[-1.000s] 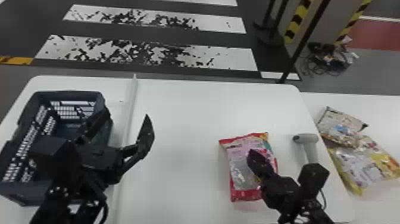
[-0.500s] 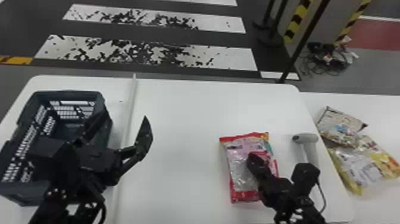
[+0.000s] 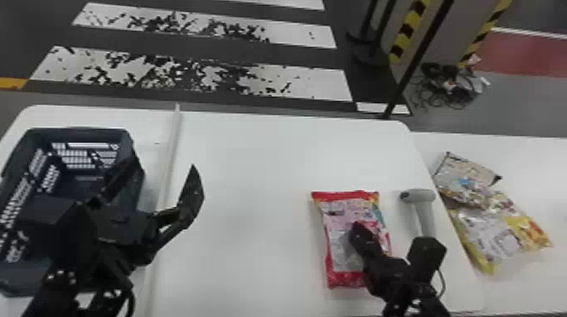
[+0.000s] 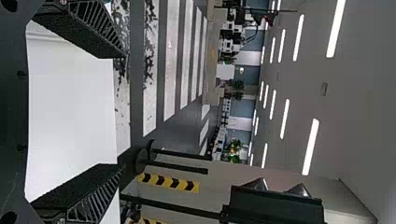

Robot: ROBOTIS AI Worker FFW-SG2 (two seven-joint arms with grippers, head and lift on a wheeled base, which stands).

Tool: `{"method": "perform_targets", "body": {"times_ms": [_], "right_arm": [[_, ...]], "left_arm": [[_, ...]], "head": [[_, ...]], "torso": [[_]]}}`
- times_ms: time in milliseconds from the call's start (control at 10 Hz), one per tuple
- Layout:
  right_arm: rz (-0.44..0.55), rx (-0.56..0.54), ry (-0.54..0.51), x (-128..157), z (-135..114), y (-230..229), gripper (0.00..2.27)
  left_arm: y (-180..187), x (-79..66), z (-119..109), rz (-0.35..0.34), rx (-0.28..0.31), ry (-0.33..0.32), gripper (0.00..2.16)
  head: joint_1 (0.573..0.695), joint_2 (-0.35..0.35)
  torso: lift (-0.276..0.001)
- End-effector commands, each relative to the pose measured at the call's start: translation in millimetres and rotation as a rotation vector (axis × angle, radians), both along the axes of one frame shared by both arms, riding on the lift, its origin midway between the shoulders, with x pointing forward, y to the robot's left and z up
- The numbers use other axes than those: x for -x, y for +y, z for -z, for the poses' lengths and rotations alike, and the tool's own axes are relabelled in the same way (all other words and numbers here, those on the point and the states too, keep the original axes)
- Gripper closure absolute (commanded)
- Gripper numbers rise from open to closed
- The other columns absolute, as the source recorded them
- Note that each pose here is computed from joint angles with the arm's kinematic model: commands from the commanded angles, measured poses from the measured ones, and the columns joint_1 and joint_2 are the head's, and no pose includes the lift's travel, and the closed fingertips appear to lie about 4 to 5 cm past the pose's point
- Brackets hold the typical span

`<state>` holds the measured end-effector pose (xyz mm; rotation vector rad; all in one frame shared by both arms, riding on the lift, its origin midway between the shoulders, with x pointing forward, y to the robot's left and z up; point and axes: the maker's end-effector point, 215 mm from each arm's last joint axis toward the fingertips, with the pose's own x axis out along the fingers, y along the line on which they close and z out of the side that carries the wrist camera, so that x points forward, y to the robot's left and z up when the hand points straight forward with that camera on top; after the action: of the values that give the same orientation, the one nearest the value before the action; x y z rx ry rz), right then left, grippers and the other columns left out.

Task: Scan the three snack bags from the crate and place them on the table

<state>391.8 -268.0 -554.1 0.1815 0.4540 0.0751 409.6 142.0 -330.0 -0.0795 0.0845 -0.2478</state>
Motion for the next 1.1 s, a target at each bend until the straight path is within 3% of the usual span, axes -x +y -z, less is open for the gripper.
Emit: {"method": "perform_targets", "body": {"times_ms": [0,300,400,500,600,800,1000], "right_arm": [[0.027,-0.002,0.013,9.2,5.4,-9.6,2.24],[0.049,-0.021,-0.037,13.8,-15.9,-14.4,2.24],[0.044,-0.028,-0.089,9.1,-42.1,-11.0,1.95],[0.033,-0.026,-0.143,3.1,-73.0,-8.4,0.70],[0.026,-0.021,-0.178,-0.9,-99.2,-7.8,0.00],[0.000,0.015,-0.166,-7.5,-119.6,-28.0,0.05],[-0.018,0.037,-0.144,-10.8,-123.5,-58.9,0.05]], "left_arm": [[-0.7,0.3,1.3,0.001,0.000,0.002,0.03],[-4.6,0.8,-0.6,0.007,0.005,-0.001,0.03],[-5.3,1.9,-0.3,0.008,0.005,-0.001,0.03],[-6.1,2.9,-0.7,0.009,0.007,-0.001,0.03],[-6.0,4.5,-2.5,0.010,0.007,-0.006,0.03],[-4.3,7.0,-7.2,0.009,0.005,-0.013,0.03],[-0.6,6.1,-12.6,0.009,-0.003,-0.025,0.03]], "head": [[0.695,-0.173],[0.695,-0.200],[0.695,-0.205],[0.695,-0.205],[0.695,-0.201],[0.695,-0.200],[0.695,-0.215]], "torso": [[-0.062],[-0.062],[-0.062],[-0.062],[-0.062],[-0.062],[-0.062]]}}
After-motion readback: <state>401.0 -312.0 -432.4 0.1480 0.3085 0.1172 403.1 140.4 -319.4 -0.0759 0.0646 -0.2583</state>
